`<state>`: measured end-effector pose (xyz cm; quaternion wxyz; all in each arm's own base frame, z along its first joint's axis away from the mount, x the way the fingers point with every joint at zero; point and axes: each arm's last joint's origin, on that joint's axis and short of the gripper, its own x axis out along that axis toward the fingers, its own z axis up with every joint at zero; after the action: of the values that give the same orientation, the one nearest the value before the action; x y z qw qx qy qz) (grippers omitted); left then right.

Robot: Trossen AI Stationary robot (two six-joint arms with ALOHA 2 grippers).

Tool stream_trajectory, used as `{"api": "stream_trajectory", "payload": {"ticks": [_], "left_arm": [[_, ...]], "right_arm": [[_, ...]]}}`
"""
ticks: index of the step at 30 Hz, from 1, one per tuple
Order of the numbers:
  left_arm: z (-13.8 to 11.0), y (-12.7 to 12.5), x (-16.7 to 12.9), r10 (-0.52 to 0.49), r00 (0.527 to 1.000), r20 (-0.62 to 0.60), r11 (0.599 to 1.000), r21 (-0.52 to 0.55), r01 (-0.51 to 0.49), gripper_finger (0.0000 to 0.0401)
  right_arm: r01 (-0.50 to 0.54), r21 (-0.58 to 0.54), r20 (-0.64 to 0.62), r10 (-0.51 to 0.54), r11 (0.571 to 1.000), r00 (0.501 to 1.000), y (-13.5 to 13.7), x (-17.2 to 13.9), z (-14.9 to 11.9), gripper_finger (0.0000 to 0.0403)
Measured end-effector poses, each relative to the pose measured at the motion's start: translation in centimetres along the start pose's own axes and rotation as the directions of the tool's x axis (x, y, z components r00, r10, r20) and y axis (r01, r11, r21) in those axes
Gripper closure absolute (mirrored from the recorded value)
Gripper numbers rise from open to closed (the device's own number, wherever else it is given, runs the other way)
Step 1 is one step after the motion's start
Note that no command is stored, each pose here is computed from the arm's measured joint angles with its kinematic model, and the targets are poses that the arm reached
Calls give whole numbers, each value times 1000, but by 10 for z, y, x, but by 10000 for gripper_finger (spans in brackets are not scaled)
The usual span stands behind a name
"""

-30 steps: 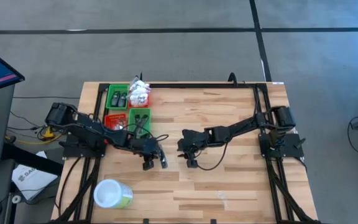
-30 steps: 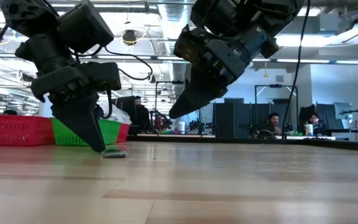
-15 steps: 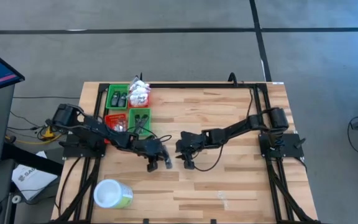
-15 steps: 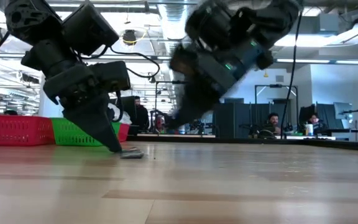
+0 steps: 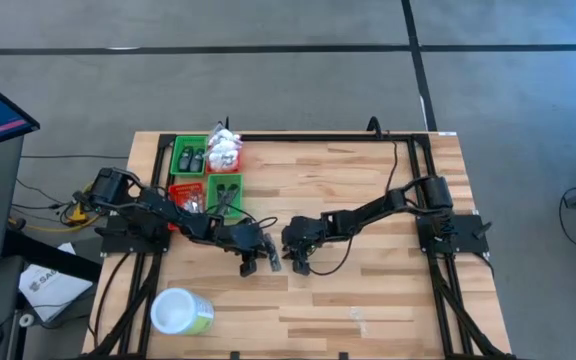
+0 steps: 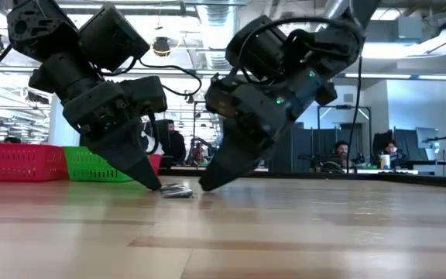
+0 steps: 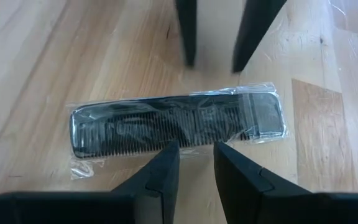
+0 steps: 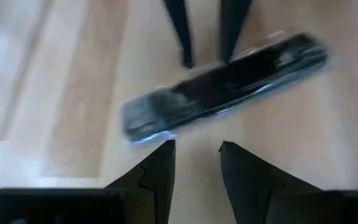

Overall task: Pick & Place Travel size toiletries
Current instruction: Put the black comb into the bottom green bin

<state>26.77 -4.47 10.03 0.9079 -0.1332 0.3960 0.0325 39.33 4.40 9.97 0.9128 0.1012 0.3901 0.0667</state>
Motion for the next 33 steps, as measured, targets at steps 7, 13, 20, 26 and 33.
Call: {"api": "stream_trajectory", "payload": {"ticks": [7,13,20,26,33], "left_arm": [[1,1,0,30,999,22,1000,-2,-30,307],[2,2,0,46,998,36,999,-4,-46,307],[2,2,0,46,998,41,999,-5,-45,307],[2,2,0,46,998,46,999,-5,-46,307],[3,1,0,44,998,49,999,-5,-43,317]], "right_arm": [[-142,103,28,140,984,990,-3,16,-5,282],[-185,161,42,180,970,983,-6,22,-7,282],[-187,220,61,178,957,982,-9,21,-1,282],[-195,194,80,183,961,980,-7,23,9,303],[-166,137,56,160,977,986,-8,23,7,393]]}}
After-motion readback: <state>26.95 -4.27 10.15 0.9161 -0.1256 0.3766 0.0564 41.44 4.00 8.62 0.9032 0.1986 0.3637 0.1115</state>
